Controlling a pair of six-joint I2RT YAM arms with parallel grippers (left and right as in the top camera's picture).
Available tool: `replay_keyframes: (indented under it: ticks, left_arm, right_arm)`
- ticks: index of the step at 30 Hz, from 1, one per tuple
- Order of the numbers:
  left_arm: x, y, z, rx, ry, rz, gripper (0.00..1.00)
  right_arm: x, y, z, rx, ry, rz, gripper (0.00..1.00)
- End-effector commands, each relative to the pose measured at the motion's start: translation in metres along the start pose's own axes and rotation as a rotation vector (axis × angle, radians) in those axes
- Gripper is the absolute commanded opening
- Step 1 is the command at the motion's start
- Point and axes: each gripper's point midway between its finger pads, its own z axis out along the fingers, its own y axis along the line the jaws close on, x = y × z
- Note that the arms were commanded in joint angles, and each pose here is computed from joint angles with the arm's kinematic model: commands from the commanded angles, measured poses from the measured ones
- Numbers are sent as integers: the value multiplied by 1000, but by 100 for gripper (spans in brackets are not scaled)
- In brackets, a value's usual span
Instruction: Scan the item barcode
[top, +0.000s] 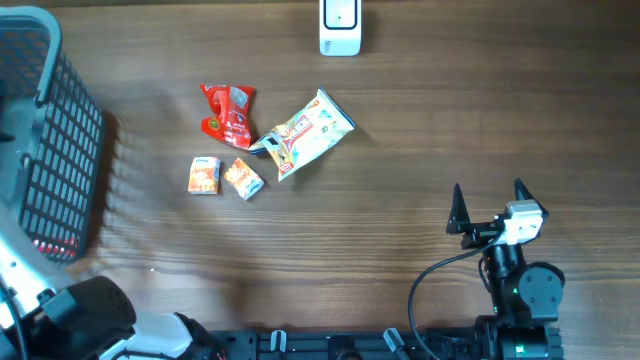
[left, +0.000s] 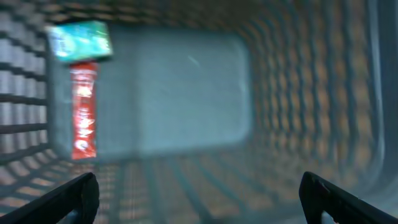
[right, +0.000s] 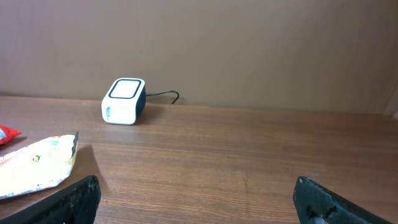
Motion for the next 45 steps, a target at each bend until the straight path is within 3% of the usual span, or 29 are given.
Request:
replay_keyframes:
  ticks: [1,8,16,22,26,37,45]
  left_arm:
    - [-34,34,15,-99,-83,-225,100]
    - [-54,60,38,-166,-86,-288,100]
    - [-44,68,82,-259,-19,-272,100]
    - [-56,96,96,-429,-115,-234,100]
    - [-56,108,108,-484,-103,-229,100]
    - [-41,125,158,-585,28,-20,100]
    - [-50,143,164,-704,-19,63,100]
  right_arm:
    - [-1,-1,0,10,-7,8,100]
    - [-1,-1,0,10,-7,8,100]
    - [-1,-1,0,10,-7,8,100]
    - [-1,-1,0,10,-7,8,100]
    - [-1,-1,0,10,-7,8,100]
    - [-1,-1,0,10,-7,8,100]
    - [-1,-1,0,10,-7,8,99]
